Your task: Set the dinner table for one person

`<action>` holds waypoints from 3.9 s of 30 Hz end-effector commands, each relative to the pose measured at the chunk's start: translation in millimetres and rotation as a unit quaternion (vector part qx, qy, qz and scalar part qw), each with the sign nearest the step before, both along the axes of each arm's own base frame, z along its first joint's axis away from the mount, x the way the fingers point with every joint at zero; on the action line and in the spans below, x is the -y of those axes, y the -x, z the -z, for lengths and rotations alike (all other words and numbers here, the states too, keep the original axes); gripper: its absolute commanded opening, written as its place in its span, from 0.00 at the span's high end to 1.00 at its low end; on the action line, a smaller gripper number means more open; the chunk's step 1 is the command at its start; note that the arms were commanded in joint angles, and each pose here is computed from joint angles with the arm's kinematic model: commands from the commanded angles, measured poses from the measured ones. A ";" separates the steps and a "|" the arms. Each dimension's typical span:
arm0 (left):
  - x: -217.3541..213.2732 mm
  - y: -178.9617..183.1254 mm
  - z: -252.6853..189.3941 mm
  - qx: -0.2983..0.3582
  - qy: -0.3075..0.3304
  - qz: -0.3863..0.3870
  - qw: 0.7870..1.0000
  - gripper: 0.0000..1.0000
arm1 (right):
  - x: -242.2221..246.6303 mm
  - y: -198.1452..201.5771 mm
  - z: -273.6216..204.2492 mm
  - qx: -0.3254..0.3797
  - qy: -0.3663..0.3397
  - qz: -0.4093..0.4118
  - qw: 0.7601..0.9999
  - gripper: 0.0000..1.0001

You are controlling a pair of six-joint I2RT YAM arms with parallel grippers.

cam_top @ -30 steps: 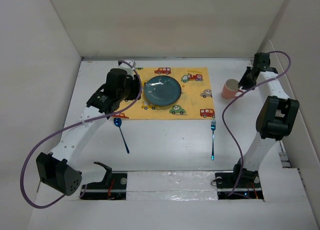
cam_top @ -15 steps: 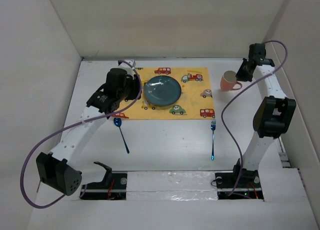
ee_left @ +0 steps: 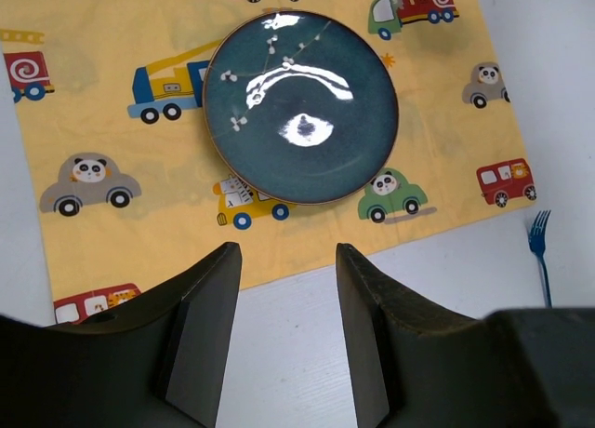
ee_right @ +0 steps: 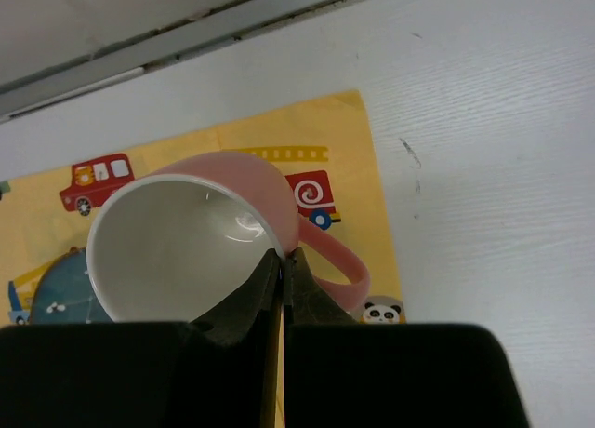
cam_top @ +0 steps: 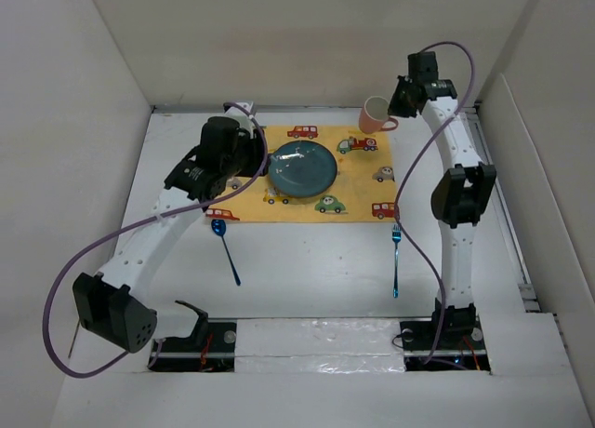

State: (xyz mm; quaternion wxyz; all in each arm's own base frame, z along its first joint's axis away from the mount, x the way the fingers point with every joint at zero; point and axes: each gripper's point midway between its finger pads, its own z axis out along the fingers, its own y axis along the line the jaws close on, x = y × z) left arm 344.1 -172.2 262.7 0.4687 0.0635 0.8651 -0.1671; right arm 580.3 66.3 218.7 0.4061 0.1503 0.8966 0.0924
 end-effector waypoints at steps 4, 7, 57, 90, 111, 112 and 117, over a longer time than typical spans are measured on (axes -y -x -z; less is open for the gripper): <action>10.1 -12.9 -34.0 0.036 0.029 0.004 0.999 0.58 | -2.1 -28.8 -0.9 0.024 -0.027 0.021 0.999 1.00; 9.4 -16.4 -30.6 0.035 0.023 0.001 0.999 0.58 | -5.4 -30.9 12.0 0.013 -0.035 0.019 0.999 1.00; -17.2 10.6 -57.2 0.075 0.047 -0.046 0.995 0.72 | 19.3 288.4 96.7 -0.049 -0.066 0.064 0.995 0.61; -27.9 17.6 -57.0 0.103 0.048 -0.060 0.992 0.68 | -14.4 347.8 210.6 -0.325 0.062 0.021 0.943 0.96; -25.7 11.0 -78.6 0.112 0.045 -0.058 0.991 0.67 | -149.1 281.4 77.2 -0.187 -0.002 -0.125 0.974 1.00; -26.6 12.3 -81.1 0.110 0.043 -0.058 0.991 0.67 | -165.8 273.6 71.2 -0.178 -0.015 -0.139 0.974 1.00; -24.2 18.5 -114.9 0.130 0.064 -0.048 0.988 0.66 | -256.7 238.0 62.4 -0.159 -0.031 -0.202 0.966 1.00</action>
